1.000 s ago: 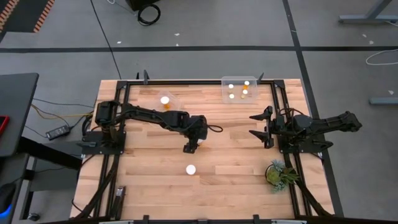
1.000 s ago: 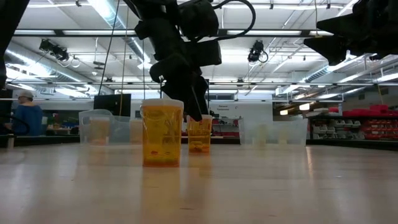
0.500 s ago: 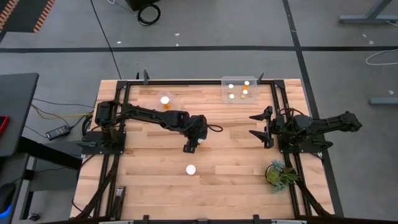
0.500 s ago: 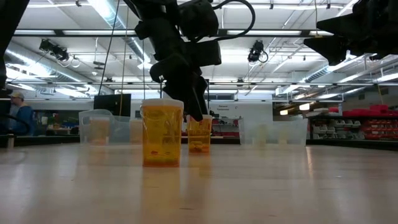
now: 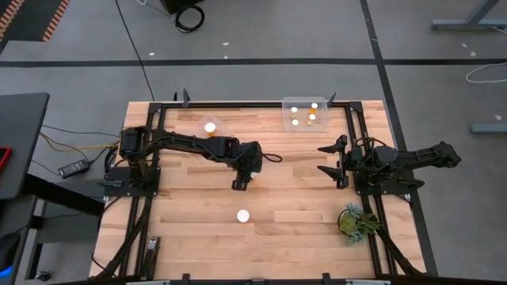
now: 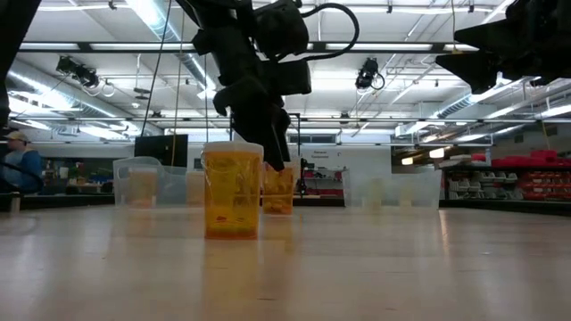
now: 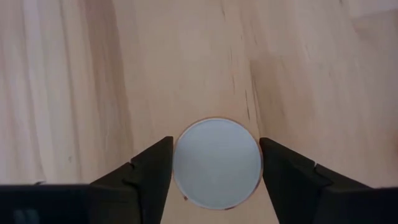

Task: Pick and place medicine bottles into bin by pill shape (circle, oval)
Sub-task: Put the top orange pill bottle into the left transparent bin

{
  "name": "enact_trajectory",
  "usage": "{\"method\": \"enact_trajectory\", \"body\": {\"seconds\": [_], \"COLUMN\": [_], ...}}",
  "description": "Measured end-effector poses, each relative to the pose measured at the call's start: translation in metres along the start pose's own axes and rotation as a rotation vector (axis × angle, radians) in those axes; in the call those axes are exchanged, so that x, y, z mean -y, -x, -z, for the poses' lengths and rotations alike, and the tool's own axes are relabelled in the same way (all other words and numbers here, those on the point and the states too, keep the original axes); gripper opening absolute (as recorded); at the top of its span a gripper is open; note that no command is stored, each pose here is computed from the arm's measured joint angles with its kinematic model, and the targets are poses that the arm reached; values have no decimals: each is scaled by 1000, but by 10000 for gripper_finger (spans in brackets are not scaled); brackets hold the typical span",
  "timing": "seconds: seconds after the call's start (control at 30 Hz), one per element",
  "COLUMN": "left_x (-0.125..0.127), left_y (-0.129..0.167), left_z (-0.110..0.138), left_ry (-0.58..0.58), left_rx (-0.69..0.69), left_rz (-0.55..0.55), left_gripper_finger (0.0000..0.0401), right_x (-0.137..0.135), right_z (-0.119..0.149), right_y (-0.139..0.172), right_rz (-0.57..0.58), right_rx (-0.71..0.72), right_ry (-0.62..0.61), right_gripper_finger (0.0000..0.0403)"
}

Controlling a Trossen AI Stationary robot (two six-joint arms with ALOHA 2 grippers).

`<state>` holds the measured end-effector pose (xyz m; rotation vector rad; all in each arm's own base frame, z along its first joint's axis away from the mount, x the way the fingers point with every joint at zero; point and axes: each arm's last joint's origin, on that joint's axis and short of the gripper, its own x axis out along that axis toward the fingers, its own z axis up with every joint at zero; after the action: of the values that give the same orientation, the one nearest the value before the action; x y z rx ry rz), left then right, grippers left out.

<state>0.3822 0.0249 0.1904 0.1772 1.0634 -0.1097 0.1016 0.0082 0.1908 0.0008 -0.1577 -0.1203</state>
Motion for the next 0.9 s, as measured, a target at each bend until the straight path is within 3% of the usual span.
{"method": "enact_trajectory", "body": {"seconds": [0.33,0.53,0.9], "left_x": [-10,-19,-53], "left_y": [21,46,95], "left_z": [9,10,27], "left_ry": [35,53,151], "left_rx": [-69,-42,-35], "left_rz": [-37,-92,-226], "left_gripper_finger": [231,231,231], "right_x": [0,0,0], "right_z": [1,2,2], "right_y": [0,0,0], "right_rz": [-1,0,0], "right_rx": [-18,-22,-23], "right_ry": [5,6,6], "right_gripper_finger": [314,314,314]}}
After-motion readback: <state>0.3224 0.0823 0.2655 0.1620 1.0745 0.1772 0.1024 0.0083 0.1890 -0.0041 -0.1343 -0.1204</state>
